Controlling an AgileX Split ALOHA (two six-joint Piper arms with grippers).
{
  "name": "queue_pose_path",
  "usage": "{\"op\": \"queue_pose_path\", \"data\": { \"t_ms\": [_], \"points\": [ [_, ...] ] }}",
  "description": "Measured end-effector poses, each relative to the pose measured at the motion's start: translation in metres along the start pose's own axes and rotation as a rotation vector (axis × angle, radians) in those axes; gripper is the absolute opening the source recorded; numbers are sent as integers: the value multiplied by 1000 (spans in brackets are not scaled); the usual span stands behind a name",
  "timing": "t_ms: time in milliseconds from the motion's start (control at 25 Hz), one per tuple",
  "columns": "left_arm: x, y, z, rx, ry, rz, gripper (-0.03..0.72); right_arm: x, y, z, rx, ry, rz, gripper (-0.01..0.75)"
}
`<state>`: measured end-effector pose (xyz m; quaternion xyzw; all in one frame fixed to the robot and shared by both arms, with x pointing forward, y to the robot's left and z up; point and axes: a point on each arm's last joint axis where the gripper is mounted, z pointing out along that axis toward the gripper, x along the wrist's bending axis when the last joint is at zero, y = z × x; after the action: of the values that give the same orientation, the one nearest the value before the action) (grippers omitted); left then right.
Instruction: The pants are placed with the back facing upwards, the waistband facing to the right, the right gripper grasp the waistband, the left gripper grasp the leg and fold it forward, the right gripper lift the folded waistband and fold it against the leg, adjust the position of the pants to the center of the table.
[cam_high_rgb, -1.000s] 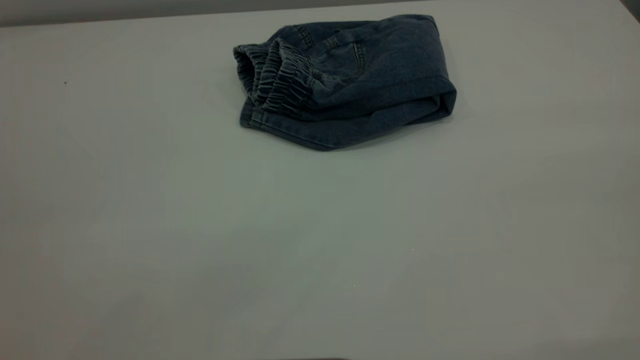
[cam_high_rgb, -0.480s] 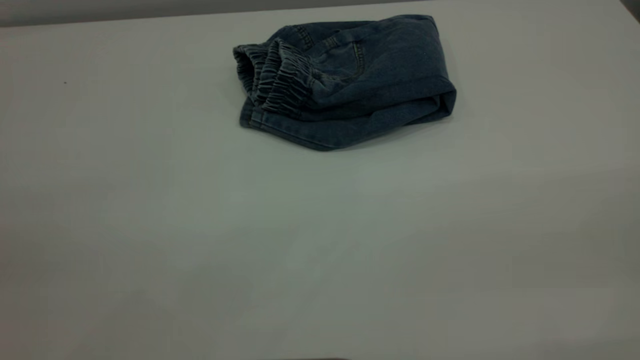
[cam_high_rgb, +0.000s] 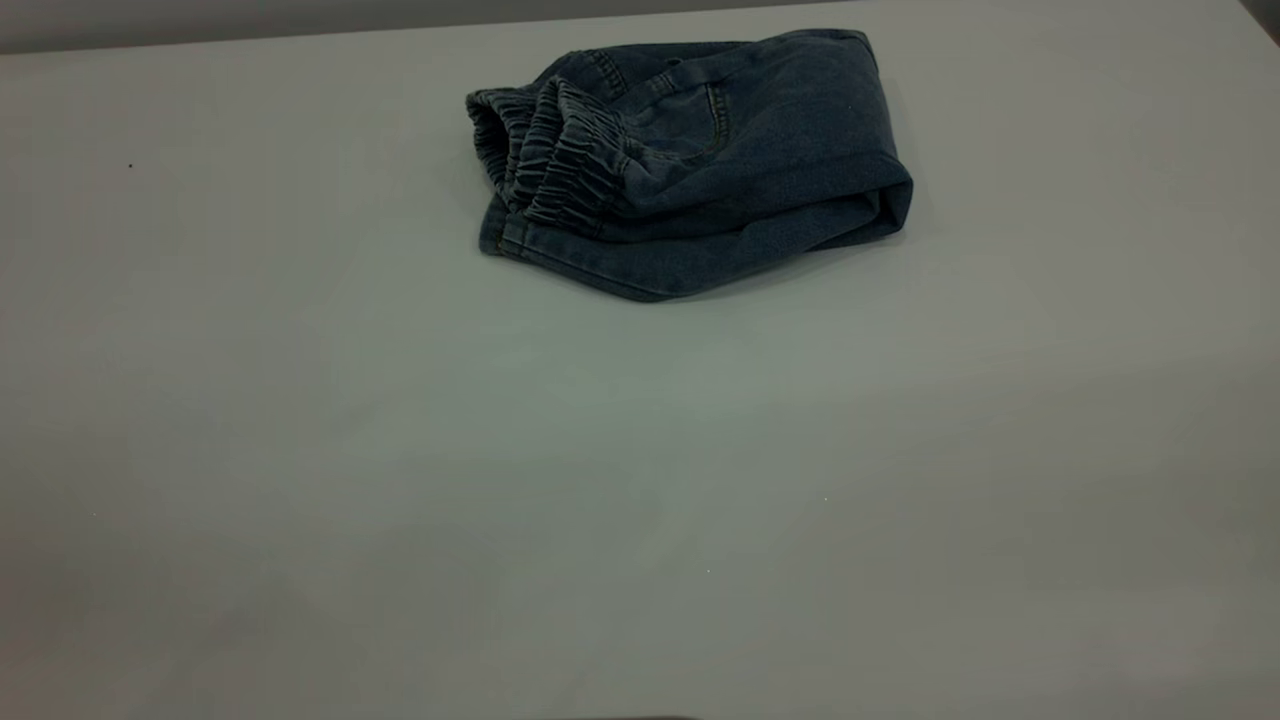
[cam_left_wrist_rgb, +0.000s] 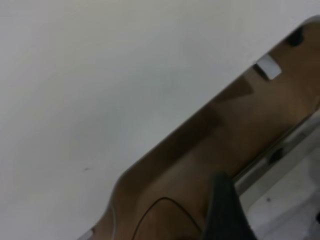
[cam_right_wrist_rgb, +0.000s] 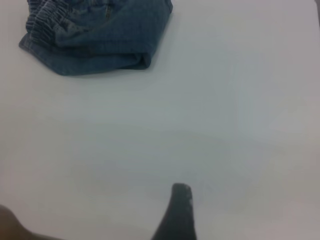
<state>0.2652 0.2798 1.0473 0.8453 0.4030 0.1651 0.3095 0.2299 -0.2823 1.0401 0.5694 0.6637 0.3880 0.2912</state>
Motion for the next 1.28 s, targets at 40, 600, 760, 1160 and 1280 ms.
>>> {"op": "queue_pose_path", "data": {
  "t_ms": [40, 600, 760, 1160, 1280],
  "points": [
    [-1, 0, 1, -3, -10, 0, 412, 0, 0, 0, 0, 0, 0, 590],
    [-2, 0, 7, -21, -18, 11, 412, 0, 0, 0, -1, 0, 3, 590],
    [-2, 0, 7, -21, -18, 11, 412, 0, 0, 0, -1, 0, 3, 590],
    [2, -13, -8, -142, 211, -192, 412, 0, 0, 0, -1, 0, 4, 590],
    [-1, -19, -15, -199, 341, -287, 412, 0, 0, 0, -1, -2, 5, 590]
  ]
}}
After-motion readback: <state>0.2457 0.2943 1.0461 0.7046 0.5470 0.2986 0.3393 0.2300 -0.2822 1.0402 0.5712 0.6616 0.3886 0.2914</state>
